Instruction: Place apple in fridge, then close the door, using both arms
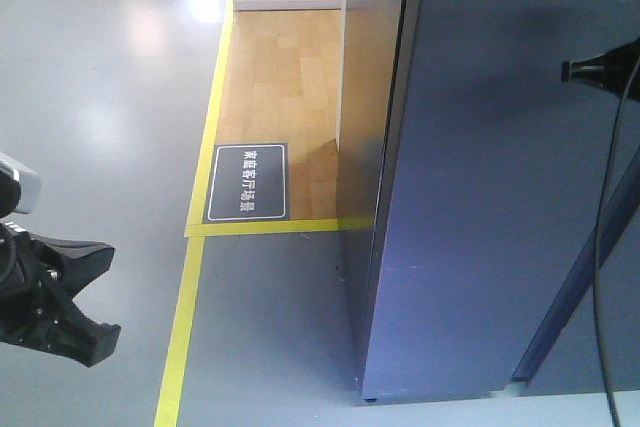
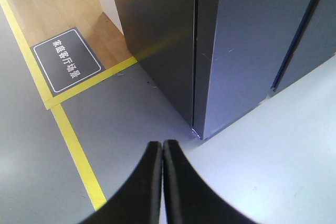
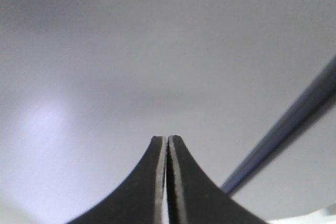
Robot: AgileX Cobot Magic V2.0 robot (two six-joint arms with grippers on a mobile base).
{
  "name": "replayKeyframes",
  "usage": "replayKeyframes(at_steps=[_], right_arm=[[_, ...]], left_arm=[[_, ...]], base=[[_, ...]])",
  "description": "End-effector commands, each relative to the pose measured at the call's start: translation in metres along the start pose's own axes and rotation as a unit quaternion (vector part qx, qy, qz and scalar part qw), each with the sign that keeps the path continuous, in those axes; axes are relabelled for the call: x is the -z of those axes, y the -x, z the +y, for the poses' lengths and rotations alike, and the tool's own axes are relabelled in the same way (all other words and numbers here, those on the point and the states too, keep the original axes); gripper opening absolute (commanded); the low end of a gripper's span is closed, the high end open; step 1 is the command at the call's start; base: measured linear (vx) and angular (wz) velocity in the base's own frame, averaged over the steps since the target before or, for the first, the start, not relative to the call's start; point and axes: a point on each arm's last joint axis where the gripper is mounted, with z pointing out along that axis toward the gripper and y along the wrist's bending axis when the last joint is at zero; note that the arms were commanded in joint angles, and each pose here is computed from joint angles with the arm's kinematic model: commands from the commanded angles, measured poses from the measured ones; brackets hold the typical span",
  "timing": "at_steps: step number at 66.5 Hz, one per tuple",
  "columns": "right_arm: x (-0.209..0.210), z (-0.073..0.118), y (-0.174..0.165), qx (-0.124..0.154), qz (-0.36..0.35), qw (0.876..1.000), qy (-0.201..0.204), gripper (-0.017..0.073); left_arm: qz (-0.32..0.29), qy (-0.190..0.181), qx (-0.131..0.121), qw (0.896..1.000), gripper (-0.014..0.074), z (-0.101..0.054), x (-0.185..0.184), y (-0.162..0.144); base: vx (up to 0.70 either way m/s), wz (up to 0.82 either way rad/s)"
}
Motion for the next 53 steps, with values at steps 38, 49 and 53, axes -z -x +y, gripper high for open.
replayKeyframes(at_steps=[38,49,53], right_arm=[[0.153,0.047,-0.116,0.05,0.111,0.988,0.097,-0.0003],[0.18,0.044,-0.144,0.062,0.154,0.981,0.106,-0.0003],[0.188,0.041,-0.153,0.06,0.152,0.981,0.106,-0.0003]], left_arm=[[-0.048,-0.005,0.004,0.999,-0.0006,-0.001,0.007,0.013],[-0.048,-0.005,0.004,0.999,-0.0006,-0.001,0.007,0.013],[-0.048,-0.005,0.004,0.999,-0.0006,-0.001,0.007,0.013]], base=[[0.0,0.0],[0.0,0.0],[0.0,0.0]])
